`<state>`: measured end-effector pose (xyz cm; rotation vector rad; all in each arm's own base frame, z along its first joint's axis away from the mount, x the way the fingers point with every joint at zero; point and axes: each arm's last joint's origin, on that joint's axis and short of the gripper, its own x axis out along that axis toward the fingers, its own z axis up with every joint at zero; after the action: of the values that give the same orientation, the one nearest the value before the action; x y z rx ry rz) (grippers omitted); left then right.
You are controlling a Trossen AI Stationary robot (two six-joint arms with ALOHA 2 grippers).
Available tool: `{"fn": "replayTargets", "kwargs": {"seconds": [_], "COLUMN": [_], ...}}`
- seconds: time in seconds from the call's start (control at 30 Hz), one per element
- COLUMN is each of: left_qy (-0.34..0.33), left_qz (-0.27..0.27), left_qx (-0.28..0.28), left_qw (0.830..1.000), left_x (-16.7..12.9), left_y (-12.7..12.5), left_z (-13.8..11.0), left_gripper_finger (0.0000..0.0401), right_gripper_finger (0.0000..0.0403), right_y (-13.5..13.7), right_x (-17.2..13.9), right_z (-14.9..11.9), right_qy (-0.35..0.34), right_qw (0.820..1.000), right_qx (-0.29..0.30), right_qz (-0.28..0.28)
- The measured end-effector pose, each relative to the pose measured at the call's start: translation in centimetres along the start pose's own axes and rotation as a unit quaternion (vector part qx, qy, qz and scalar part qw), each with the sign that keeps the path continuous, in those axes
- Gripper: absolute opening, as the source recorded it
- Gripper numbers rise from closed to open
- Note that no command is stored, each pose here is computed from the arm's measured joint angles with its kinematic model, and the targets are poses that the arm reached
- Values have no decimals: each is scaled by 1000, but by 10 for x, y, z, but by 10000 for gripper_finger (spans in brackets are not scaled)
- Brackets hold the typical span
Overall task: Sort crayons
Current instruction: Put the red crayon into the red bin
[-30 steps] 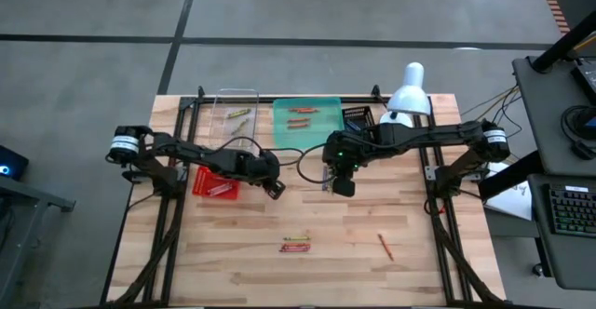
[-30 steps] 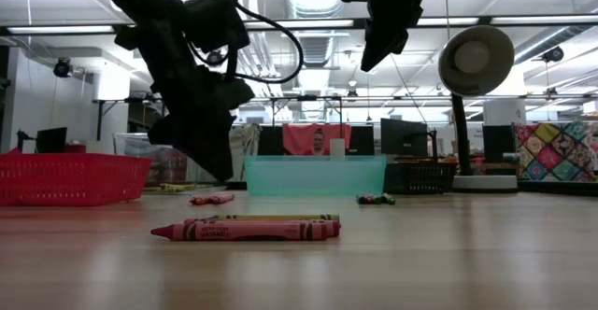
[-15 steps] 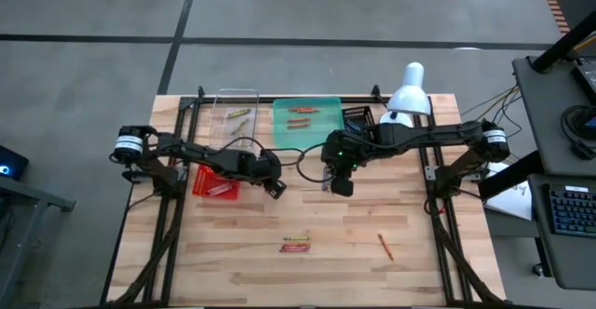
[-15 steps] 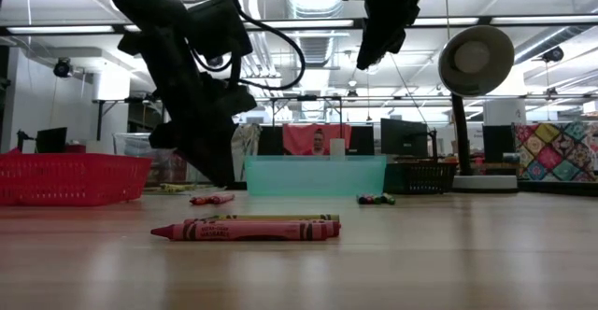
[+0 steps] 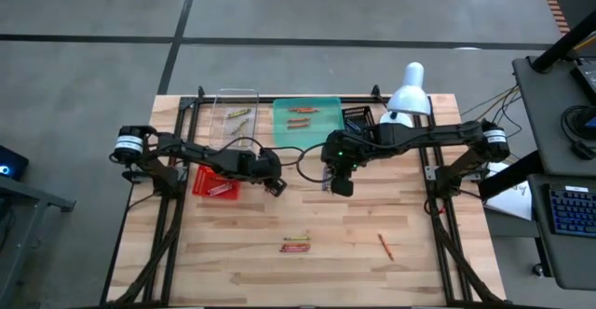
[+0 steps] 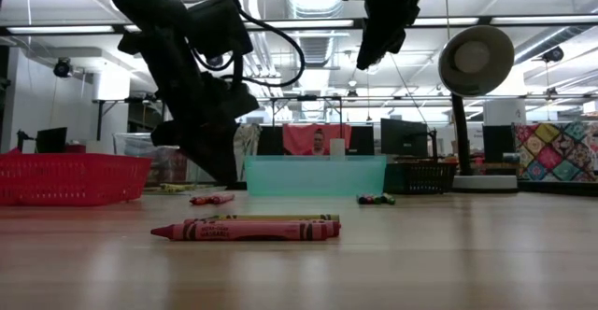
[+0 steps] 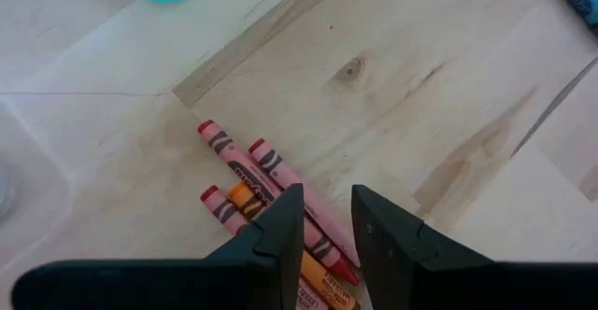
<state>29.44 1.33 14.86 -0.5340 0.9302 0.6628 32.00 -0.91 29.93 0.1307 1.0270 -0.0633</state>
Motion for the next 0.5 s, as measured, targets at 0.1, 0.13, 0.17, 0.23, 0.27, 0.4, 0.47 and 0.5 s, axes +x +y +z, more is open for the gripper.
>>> {"fn": "replayTargets", "kwargs": {"seconds": [0.1, 0.13, 0.17, 0.23, 0.27, 0.4, 0.47, 0.5], "left_qy": [-2, -4, -6, -7, -6, -6, -6, -6], "left_qz": [-1, -2, -4, -4, -4, -4, -4, -4], "left_qx": [0, 0, 1, 2, 2, 2, 2, 2], "left_qw": [1000, 1000, 1000, 1000, 1000, 1000, 1000, 1000], "left_x": [0, 0, 0, 0, 0, 0, 0, 0], "left_y": [0, -1, -1, -1, -1, -1, -1, -1], "left_z": [0, 1, 1, 1, 1, 1, 1, 1], "left_gripper_finger": [75, 75, 75, 75, 75, 75, 75, 75], "right_gripper_finger": [66, 66, 66, 66, 66, 66, 66, 66], "right_y": [0, 0, 0, 0, 0, 0, 0, 0], "right_x": [0, 0, 0, 0, 0, 0, 0, 0], "right_z": [0, 0, 0, 0, 0, 0, 0, 0], "right_qy": [0, 0, 0, 0, 0, 0, 0, 0], "right_qw": [1000, 1000, 1000, 1000, 1000, 1000, 1000, 1000], "right_qx": [0, 0, 0, 0, 0, 0, 0, 0], "right_qz": [0, 0, 0, 0, 0, 0, 0, 0]}}
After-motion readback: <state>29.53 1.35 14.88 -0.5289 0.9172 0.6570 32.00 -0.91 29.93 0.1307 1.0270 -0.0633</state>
